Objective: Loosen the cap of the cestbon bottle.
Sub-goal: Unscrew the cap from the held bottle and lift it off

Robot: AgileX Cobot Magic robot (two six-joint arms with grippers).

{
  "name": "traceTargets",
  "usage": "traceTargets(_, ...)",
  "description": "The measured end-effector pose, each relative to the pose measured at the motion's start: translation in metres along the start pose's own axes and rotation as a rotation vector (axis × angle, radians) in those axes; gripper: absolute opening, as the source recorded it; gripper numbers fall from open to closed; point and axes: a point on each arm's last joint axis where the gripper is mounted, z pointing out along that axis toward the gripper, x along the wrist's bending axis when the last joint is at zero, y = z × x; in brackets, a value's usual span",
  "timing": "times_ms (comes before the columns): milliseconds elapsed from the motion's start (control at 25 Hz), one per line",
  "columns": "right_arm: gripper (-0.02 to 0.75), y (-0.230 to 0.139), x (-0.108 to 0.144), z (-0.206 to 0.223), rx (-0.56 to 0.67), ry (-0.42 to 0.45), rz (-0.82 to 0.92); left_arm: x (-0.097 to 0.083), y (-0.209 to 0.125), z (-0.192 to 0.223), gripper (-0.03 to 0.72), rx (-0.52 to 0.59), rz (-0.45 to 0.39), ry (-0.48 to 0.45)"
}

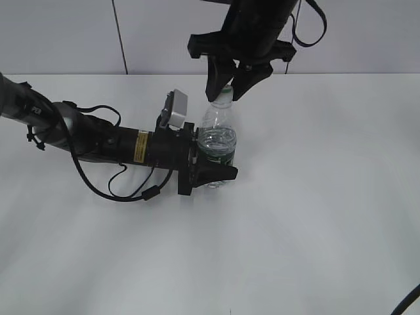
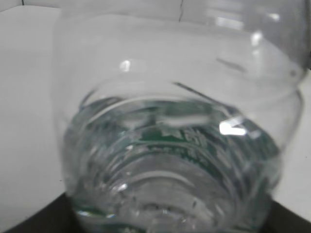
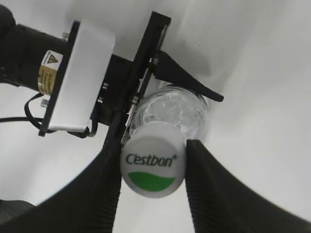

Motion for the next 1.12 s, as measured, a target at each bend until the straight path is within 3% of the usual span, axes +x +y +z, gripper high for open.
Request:
traceTargets(440, 0.303, 0.0000, 0.0005, 0.0000, -0.002, 0.006, -0.569, -0.0003, -0.0004, -0.0003, 0.409, 0.004, 0.006, -0.004)
traceTargets(1120, 0.302, 0.0003, 0.0006, 0.0000, -0.006, 0.004, -1.097, -0.0002, -0.0007, -0.0006, 0.409, 0.006, 0.008, -0.005)
